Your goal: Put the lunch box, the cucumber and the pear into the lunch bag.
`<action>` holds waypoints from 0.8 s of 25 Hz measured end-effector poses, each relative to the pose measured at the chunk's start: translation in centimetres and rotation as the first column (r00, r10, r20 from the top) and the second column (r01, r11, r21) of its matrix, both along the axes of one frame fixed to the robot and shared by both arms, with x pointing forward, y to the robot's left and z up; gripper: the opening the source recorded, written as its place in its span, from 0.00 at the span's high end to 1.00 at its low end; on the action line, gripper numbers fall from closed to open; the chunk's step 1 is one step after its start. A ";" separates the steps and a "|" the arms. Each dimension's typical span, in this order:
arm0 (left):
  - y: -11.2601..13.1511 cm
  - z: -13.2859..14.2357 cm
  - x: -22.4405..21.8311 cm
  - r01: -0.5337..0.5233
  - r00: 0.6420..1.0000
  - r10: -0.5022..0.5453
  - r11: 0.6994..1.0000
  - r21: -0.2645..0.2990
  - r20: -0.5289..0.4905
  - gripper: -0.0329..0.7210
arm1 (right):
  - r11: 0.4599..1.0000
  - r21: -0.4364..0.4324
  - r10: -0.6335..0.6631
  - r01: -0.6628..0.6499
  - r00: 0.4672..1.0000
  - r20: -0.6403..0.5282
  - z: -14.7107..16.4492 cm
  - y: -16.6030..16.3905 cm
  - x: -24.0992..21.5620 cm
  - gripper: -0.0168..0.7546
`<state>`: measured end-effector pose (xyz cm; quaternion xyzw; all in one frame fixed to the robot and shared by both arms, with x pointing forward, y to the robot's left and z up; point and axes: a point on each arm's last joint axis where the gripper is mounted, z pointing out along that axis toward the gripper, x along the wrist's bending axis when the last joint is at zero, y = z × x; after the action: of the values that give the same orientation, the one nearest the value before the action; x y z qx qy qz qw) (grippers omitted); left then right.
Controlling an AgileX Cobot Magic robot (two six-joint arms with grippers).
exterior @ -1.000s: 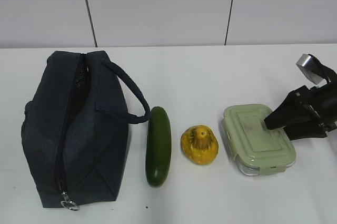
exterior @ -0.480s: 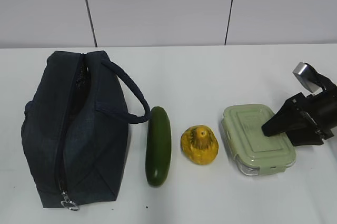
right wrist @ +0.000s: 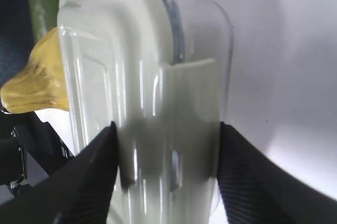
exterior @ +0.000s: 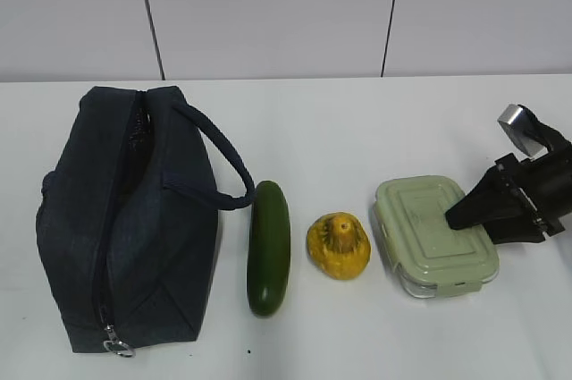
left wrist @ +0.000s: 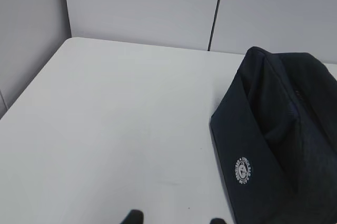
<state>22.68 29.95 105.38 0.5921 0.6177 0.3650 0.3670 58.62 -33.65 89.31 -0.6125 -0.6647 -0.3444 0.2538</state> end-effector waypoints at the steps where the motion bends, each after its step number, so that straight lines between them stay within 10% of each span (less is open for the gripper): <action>1: 0.0 0.0 0.0 0.000 1.000 0.000 1.000 0.000 0.000 0.63 | 1.000 0.002 -0.001 0.001 1.000 -0.001 0.0 -0.1 0.0 0.42; 20: 0.0 0.0 0.0 0.000 1.000 0.000 1.000 0.000 0.000 0.63 | 1.000 0.014 -0.001 0.001 1.000 0.002 0.1 0.0 0.0 0.48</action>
<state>22.68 29.95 105.38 0.5921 0.6177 0.3650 0.3670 58.62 -33.64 89.41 -0.6107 -0.6621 -0.3498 0.2575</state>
